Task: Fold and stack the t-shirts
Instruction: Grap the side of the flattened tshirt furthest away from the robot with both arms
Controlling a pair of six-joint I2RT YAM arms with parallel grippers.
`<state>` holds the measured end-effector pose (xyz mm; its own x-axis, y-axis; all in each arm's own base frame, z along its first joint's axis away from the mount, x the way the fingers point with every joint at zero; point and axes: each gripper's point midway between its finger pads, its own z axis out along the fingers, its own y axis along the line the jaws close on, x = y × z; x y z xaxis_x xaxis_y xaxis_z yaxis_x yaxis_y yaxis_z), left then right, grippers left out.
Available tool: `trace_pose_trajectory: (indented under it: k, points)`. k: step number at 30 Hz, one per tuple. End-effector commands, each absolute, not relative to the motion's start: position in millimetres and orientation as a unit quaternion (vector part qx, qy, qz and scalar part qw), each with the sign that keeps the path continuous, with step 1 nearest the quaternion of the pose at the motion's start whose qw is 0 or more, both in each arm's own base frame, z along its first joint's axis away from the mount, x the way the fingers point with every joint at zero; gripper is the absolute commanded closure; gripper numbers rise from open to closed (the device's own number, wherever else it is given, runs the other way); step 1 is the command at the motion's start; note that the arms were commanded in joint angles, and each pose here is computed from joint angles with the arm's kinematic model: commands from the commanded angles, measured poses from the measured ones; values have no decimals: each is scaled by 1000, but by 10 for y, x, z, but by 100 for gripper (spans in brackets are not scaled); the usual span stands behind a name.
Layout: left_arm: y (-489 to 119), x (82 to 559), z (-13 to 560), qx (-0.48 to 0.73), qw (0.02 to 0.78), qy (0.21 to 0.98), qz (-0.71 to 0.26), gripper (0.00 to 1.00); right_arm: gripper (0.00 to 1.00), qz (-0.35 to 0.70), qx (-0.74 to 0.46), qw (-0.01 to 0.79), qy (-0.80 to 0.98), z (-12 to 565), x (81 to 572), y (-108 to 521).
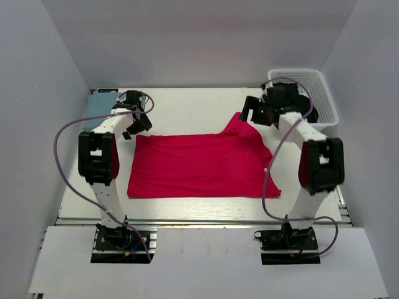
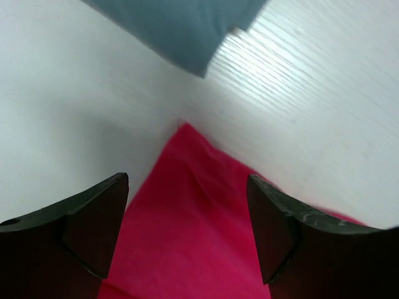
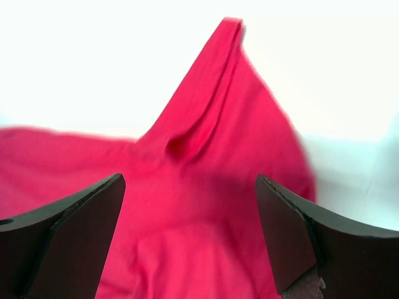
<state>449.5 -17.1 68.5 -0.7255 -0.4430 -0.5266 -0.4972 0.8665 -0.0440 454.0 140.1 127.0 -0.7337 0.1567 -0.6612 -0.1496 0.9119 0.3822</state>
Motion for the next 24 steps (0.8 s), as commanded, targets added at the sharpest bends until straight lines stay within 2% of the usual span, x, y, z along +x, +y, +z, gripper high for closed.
trace_pose_trajectory:
  k: [1, 2, 3, 8, 11, 13, 17, 24]
  points:
    - [55, 4588, 722, -274, 270, 919, 87, 14, 10, 164, -3, 368, 915, 1297, 4871, 1354]
    - [89, 4612, 693, -278, 267, 919, 84, 15, 10, 155, 0, 384, 910, 1419, 5023, 1340]
    - [73, 4606, 630, -277, 260, 922, 82, 17, 10, 147, -4, 356, 923, 1115, 5071, 1375]
    - [74, 4781, 382, -282, 248, 925, 59, 26, 10, 126, -9, 361, 924, 1009, 5591, 1431]
    - [66, 4868, 327, -284, 244, 926, 46, 40, 10, 126, -14, 360, 924, 876, 5799, 1475]
    - [47, 4891, 332, -283, 247, 926, 39, 43, 10, 126, -12, 357, 926, 744, 5873, 1492]
    - [-39, 4922, 290, -269, 243, 932, 16, 63, 10, 130, -14, 365, 922, 661, 5963, 1504]
    - [-152, 4733, 308, -253, 222, 942, -11, 56, 10, 130, -6, 355, 926, 485, 5979, 1510]
